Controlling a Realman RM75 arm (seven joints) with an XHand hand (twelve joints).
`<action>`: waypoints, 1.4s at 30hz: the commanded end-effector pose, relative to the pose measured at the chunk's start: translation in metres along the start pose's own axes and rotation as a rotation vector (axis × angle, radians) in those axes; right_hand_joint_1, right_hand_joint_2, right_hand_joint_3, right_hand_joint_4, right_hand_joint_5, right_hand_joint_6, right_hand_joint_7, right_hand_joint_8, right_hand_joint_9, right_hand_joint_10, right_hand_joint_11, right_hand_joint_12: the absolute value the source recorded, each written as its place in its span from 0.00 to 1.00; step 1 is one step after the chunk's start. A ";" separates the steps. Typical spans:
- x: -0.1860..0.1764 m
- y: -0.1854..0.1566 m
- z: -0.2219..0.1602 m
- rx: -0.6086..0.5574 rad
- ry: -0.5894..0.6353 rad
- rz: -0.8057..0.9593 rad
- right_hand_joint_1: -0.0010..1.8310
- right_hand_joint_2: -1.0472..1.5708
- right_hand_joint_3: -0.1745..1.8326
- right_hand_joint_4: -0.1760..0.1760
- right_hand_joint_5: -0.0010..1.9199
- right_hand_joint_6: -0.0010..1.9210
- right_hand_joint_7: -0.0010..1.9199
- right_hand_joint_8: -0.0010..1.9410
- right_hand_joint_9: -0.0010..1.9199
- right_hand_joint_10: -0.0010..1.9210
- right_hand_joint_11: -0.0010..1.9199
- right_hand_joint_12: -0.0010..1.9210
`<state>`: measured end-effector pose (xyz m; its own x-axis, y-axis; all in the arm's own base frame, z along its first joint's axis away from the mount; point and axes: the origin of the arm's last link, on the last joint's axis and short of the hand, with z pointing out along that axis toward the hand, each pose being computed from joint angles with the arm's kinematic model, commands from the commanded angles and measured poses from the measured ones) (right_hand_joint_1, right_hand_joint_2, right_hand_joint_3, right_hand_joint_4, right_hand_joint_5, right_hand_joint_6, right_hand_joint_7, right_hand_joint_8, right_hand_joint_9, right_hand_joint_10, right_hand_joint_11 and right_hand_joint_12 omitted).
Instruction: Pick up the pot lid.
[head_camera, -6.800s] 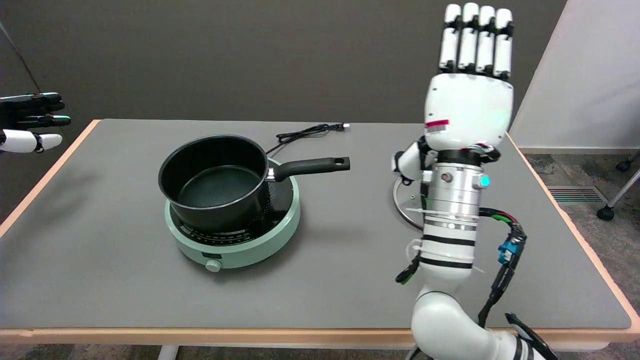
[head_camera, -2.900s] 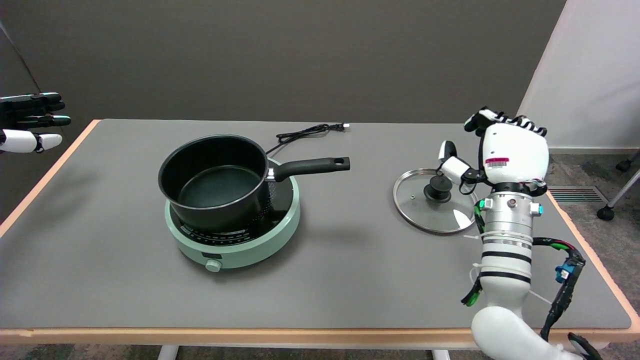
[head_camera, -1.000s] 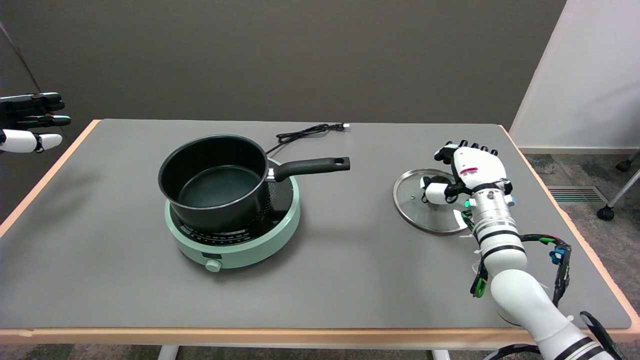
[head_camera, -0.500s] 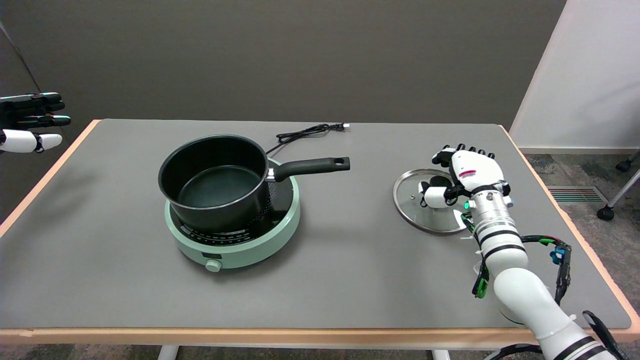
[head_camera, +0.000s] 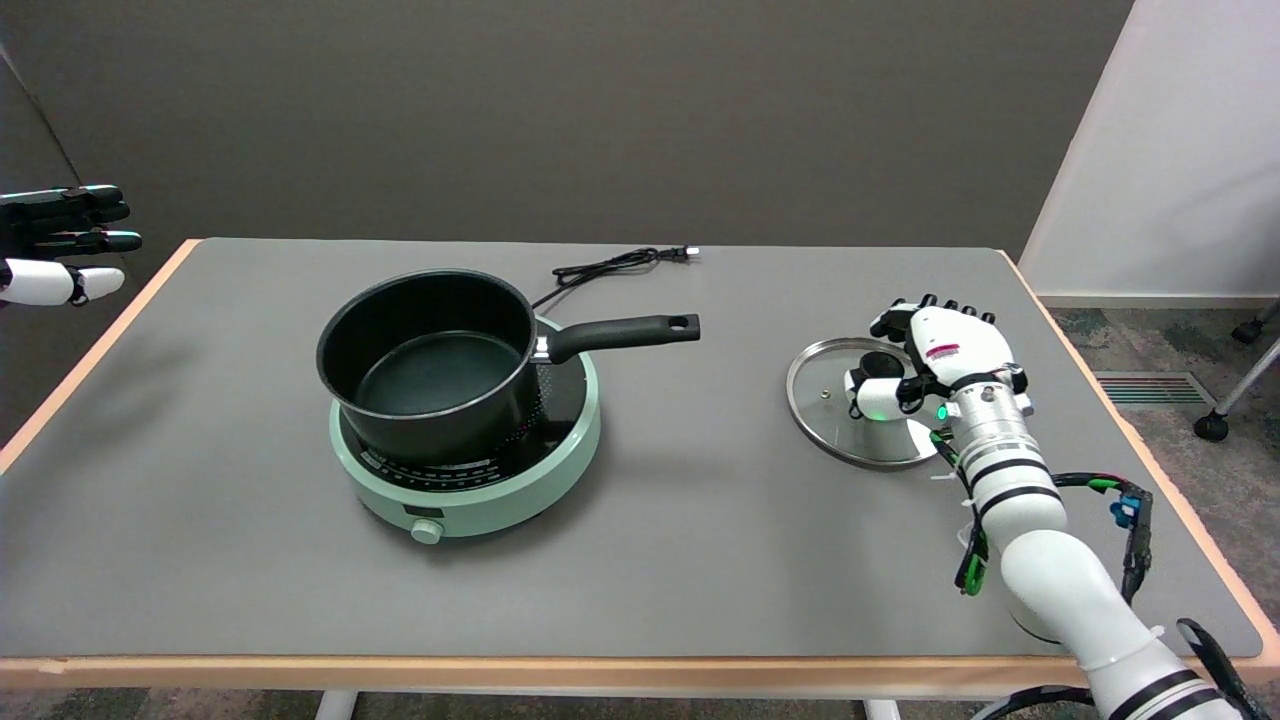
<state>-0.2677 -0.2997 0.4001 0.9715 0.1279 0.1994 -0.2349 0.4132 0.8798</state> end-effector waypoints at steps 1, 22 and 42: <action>0.001 0.011 0.006 0.005 -0.027 -0.008 0.47 0.62 0.53 0.47 0.35 0.22 0.39 0.15 0.36 0.35 0.25 0.67; -0.008 0.015 0.010 0.046 -0.091 -0.019 0.47 0.63 0.51 0.44 0.36 0.22 0.40 0.16 0.38 0.38 0.28 0.72; -0.002 0.018 0.012 0.054 -0.087 -0.041 0.50 0.65 0.50 0.42 0.38 0.27 0.45 0.20 0.42 0.46 0.32 0.76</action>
<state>-0.2755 -0.3030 0.4180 0.9774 0.0400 0.2075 -0.2071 0.3753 0.9035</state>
